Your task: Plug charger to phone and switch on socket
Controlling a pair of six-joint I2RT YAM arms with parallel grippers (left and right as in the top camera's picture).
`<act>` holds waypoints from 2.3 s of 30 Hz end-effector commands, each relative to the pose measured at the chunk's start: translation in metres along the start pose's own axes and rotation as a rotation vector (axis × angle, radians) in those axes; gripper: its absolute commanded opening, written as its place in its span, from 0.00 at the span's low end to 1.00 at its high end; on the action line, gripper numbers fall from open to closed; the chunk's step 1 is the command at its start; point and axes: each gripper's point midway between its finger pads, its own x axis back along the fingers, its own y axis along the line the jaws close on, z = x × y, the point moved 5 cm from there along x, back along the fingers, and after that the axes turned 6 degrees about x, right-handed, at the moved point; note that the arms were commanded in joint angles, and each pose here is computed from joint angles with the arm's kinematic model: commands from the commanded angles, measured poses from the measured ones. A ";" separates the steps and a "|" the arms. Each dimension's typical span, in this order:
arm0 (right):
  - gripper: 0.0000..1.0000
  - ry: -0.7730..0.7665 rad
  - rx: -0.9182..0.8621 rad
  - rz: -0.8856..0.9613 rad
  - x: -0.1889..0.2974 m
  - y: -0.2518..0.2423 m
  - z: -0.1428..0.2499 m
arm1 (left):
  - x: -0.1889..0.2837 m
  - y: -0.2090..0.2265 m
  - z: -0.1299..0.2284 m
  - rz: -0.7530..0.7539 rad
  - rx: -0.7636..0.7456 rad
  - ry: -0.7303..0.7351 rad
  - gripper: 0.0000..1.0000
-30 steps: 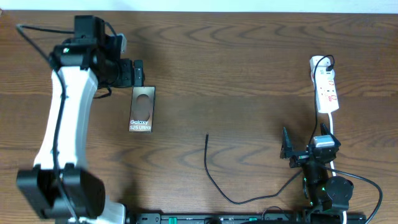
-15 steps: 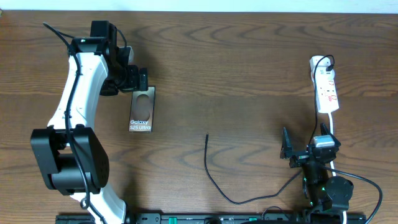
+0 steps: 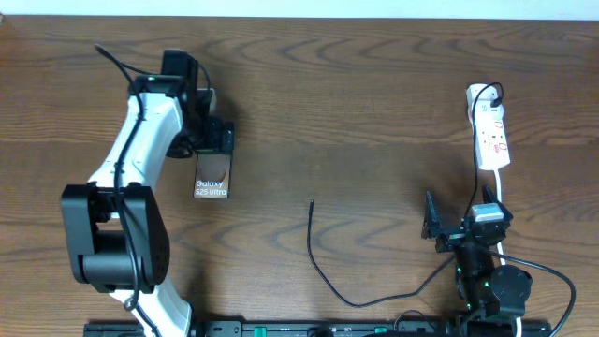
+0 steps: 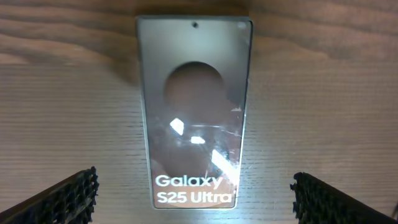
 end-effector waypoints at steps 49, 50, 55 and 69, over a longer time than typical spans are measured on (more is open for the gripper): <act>0.99 -0.001 0.009 -0.003 0.000 0.001 0.000 | -0.055 0.008 0.019 -0.019 -0.008 -0.028 0.98; 0.99 -0.001 0.009 -0.002 0.000 0.001 0.000 | -0.055 0.008 0.019 -0.019 -0.008 -0.031 0.98; 0.99 -0.001 0.009 -0.003 0.000 0.001 0.000 | -0.055 0.007 0.015 -0.017 -0.009 -0.047 0.98; 0.99 -0.001 0.009 -0.002 0.000 0.001 0.000 | -0.072 0.009 0.018 -0.022 -0.006 -0.005 0.98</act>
